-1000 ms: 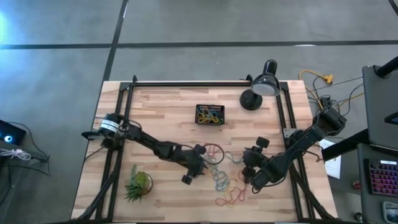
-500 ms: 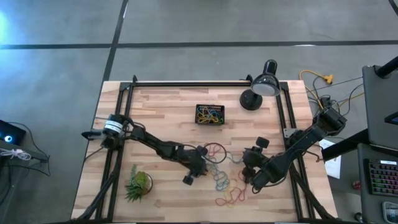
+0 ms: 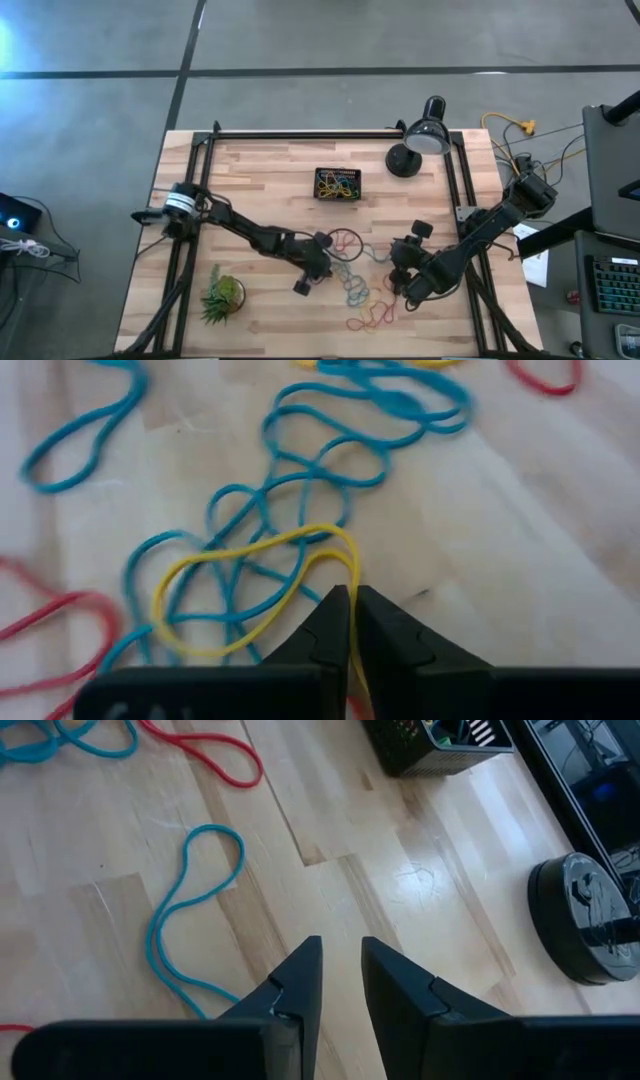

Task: Pick and place rubber bands into bin
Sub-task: Put the yellow rubber band into the basket

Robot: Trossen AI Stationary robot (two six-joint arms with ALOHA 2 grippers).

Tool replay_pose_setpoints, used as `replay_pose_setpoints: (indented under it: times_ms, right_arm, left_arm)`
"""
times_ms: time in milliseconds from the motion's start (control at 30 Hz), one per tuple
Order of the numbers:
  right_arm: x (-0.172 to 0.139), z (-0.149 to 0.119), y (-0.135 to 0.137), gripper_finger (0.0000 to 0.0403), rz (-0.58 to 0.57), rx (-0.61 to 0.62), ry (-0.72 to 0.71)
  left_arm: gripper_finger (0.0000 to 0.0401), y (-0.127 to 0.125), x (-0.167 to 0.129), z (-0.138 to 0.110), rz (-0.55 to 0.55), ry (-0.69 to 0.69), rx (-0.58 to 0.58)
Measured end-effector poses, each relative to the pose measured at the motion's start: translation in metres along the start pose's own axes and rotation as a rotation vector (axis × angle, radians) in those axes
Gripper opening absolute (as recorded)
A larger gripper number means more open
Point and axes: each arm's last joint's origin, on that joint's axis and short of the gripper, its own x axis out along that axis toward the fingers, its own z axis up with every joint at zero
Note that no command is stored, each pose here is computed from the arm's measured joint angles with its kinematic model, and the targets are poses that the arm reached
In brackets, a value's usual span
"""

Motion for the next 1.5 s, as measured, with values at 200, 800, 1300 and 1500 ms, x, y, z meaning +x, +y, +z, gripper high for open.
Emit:
replay_pose_setpoints:
  times_ms: [200, 800, 1300, 1500]
  right_arm:
    - [0.0, 0.0, 0.0, 0.0068, 0.002, 0.002, -0.001]
    - [0.001, -0.001, -0.001, 0.0068, -0.004, -0.004, 0.002]
    - [0.001, -0.001, 0.0, 0.0068, -0.001, 0.002, 0.0]
    - [0.001, -0.001, 0.0, 0.0068, 0.004, 0.008, -0.003]
  left_arm:
    - [0.0001, -0.001, -0.005, 0.003, 0.139, 0.025, 0.019]
    - [0.0, -0.026, -0.037, 0.032, 0.681, 0.059, 0.221]
    - [0.0, -0.017, -0.067, 0.069, 1.108, 0.056, 0.406]
    - [0.0, -0.001, -0.075, 0.077, 1.171, 0.075, 0.481]
